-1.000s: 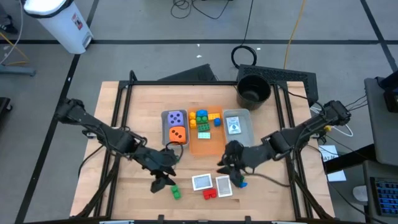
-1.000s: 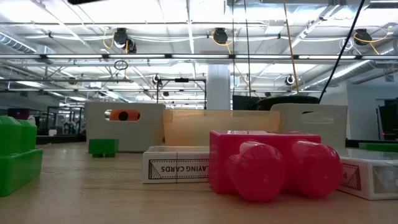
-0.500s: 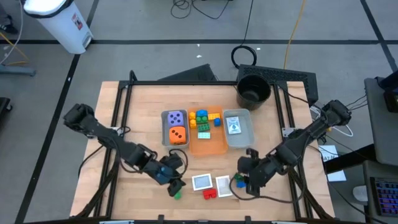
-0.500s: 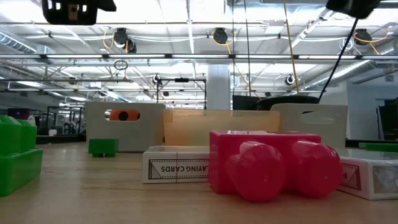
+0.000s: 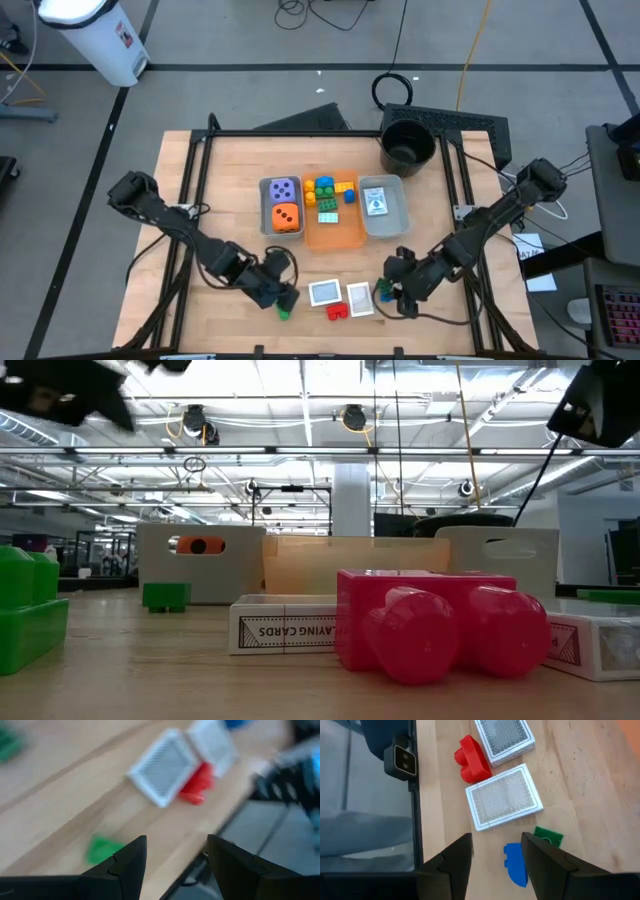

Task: Pick & Place Toys
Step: Put the green game piece into the orange bin

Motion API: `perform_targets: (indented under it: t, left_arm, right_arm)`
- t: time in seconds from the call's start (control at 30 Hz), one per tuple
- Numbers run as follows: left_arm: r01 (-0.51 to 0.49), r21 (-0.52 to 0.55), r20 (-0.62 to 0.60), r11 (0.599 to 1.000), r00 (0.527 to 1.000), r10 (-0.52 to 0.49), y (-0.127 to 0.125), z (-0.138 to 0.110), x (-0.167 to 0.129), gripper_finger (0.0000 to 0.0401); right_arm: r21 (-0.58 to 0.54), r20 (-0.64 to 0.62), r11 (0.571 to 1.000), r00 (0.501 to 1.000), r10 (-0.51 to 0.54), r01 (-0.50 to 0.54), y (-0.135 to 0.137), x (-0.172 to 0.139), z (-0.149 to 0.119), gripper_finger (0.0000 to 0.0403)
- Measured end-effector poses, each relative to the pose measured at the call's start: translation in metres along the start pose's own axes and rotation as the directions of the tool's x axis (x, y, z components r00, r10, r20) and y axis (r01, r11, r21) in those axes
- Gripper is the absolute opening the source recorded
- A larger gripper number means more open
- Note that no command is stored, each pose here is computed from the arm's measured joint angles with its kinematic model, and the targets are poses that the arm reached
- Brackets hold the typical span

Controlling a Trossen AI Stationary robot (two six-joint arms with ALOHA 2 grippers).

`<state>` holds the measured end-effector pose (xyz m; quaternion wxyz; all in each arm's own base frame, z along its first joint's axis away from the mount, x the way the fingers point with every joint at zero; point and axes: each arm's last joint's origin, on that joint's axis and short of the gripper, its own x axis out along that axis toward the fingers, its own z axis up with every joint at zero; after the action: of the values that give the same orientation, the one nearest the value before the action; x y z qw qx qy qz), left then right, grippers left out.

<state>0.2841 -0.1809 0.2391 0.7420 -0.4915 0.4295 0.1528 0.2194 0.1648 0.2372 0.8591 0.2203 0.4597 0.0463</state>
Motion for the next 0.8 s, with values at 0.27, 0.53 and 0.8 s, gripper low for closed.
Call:
perform_targets:
  t: [0.27,0.53,0.8]
  left_arm:
    - [-0.097,-0.413,-0.023,0.906,0.995,0.096,0.009,-0.016,-0.001,0.0211]
    - [-0.19,-0.619,-0.089,0.762,0.981,0.173,0.018,-0.043,0.025,0.0211]
    - [-0.196,-0.695,-0.1,0.691,0.979,0.178,0.02,-0.043,0.045,0.0211]
  right_arm:
    - [0.043,0.103,0.999,0.995,-0.002,-0.002,-0.014,-0.004,-0.008,0.0205]
    - [0.093,0.186,0.994,0.982,0.043,-0.061,-0.027,-0.002,-0.017,0.0232]
    - [0.1,0.193,0.992,0.98,0.055,-0.076,-0.034,0.002,-0.024,0.0228]
